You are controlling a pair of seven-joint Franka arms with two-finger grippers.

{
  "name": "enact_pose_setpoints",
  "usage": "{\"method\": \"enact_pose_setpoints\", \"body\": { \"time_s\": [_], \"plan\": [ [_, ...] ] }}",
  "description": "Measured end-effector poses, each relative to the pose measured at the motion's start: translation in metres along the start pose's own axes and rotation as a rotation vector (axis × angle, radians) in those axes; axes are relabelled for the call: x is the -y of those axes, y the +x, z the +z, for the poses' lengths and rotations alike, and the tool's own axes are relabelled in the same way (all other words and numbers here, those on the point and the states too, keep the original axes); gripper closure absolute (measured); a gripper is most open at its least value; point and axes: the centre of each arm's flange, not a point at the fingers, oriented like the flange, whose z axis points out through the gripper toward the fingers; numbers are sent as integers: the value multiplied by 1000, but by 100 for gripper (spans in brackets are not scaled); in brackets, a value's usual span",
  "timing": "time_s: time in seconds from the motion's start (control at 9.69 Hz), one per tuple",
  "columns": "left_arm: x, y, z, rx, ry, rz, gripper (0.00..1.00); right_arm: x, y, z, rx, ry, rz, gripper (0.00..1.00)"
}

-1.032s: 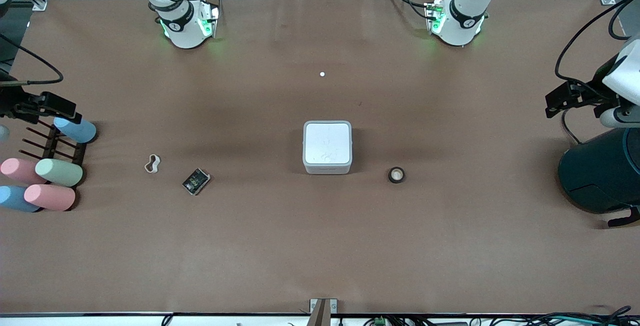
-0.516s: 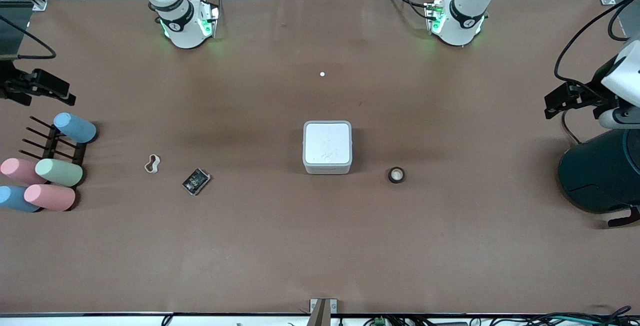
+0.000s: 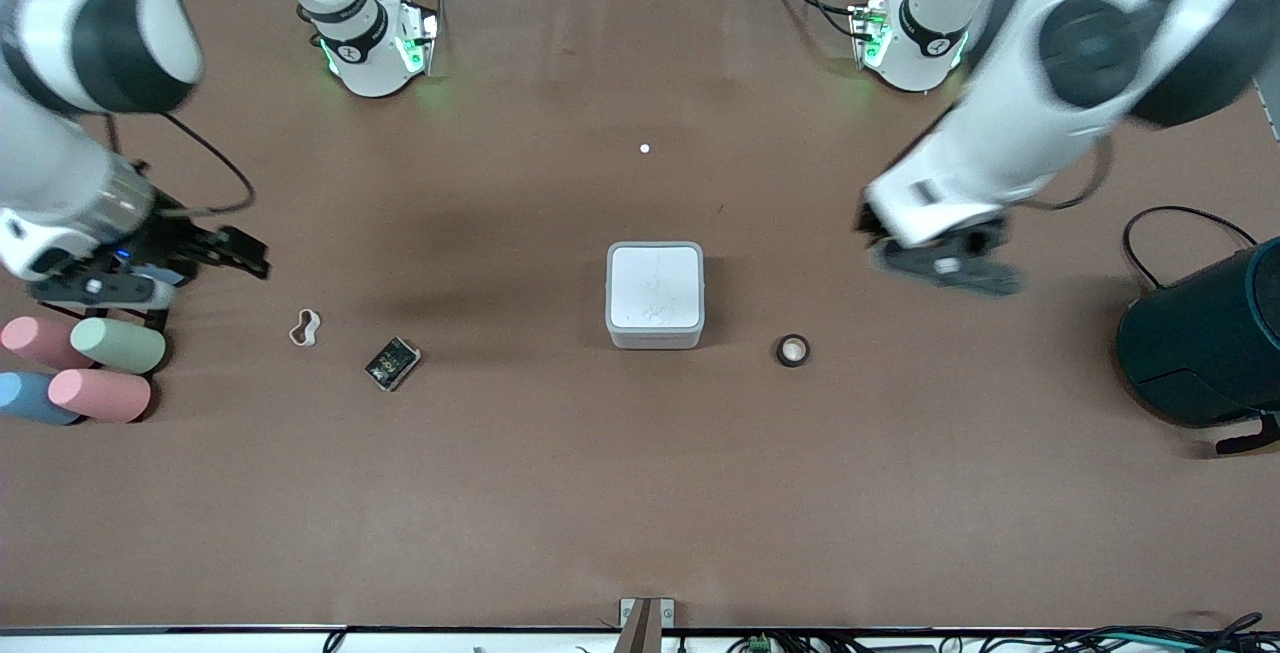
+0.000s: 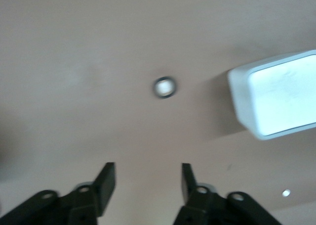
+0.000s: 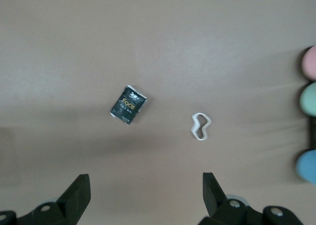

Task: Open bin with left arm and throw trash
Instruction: 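Open the bin lid with the left gripper while the right gripper descends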

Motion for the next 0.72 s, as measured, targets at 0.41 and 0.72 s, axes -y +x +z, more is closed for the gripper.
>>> {"method": "enact_pose_setpoints", "body": {
  "time_s": [0.41,0.72],
  "plan": [
    [-114,47,139,-95,-77,68,99,37,24,145,6,-3,312,0],
    [-165,45,199,-98,-107,-9,99,49,27,207,-2,-1,459,0]
  ]
}}
